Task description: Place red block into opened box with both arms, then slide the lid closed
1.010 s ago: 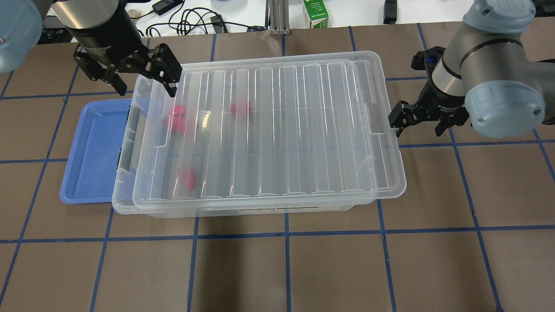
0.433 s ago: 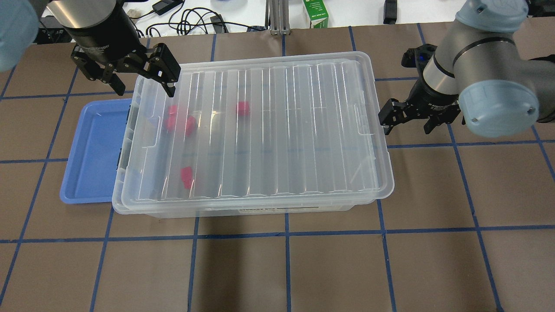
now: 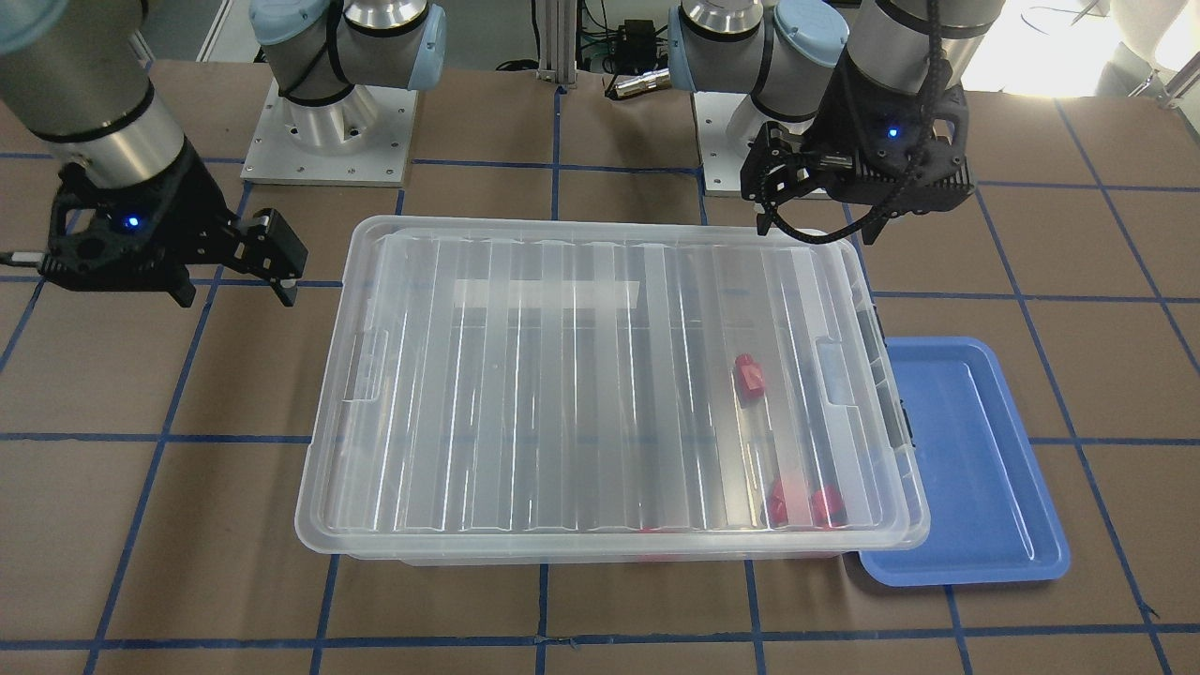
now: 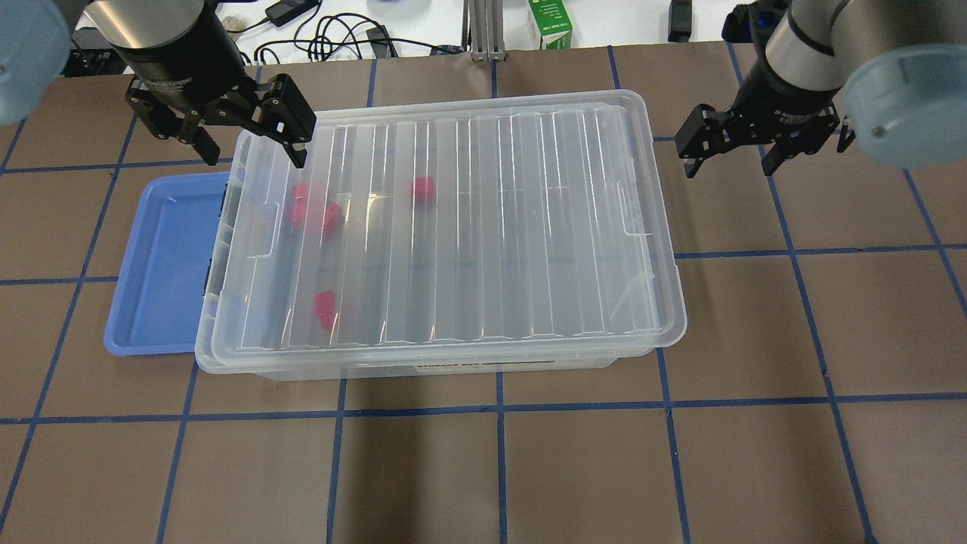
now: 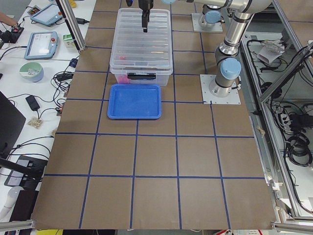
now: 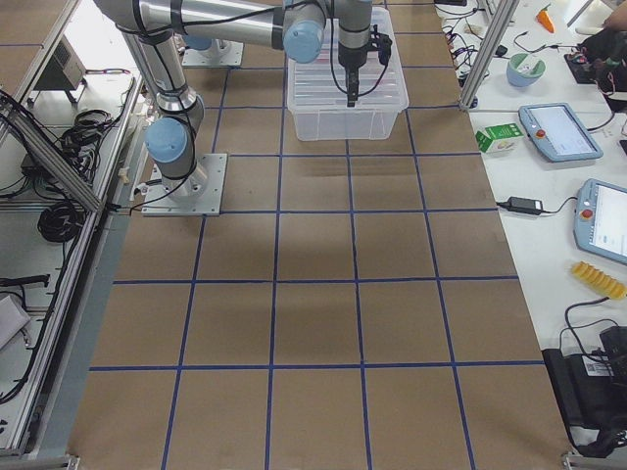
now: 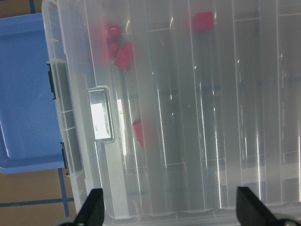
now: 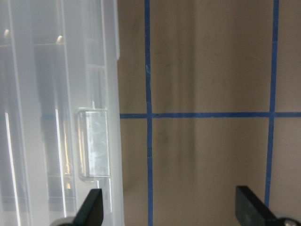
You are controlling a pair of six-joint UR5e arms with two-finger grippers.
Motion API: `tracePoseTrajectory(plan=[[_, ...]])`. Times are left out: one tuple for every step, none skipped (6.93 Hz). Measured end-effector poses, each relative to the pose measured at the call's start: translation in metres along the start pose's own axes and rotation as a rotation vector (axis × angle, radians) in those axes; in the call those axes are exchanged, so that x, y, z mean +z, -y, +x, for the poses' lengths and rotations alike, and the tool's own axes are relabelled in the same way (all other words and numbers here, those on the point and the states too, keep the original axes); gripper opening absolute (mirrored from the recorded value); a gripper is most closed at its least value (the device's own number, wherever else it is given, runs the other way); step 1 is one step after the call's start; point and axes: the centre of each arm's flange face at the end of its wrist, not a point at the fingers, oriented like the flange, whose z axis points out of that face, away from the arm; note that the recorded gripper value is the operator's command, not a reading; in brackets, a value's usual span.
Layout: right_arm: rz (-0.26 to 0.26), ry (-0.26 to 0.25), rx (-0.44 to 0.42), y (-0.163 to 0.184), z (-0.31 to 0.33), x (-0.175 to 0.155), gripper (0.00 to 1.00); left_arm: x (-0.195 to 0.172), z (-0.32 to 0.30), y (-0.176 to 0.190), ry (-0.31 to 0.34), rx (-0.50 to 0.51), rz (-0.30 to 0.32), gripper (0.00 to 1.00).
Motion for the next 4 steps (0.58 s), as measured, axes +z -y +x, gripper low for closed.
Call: tracePoseTrajectory(plan=[[0.004,-0.023,0.011,-0.006,-0.028,-0.032,1.0,0.0,0.0,0.0,0.0,0.0,0.0,1.0],[0.007,-0.04,0.011,-0.011,-0.049,-0.046,1.0,0.001,-0.001,-0.001,0.0,0.0,-0.004,1.0],[0.009,-0.043,0.011,-0.012,-0.059,-0.049,1.0,0.004,-0.001,-0.001,-0.001,0.0,-0.008,1.0],[0.009,-0.042,0.015,-0.013,-0.063,-0.05,1.0,0.005,0.0,-0.001,-0.001,0.001,-0.008,1.0]])
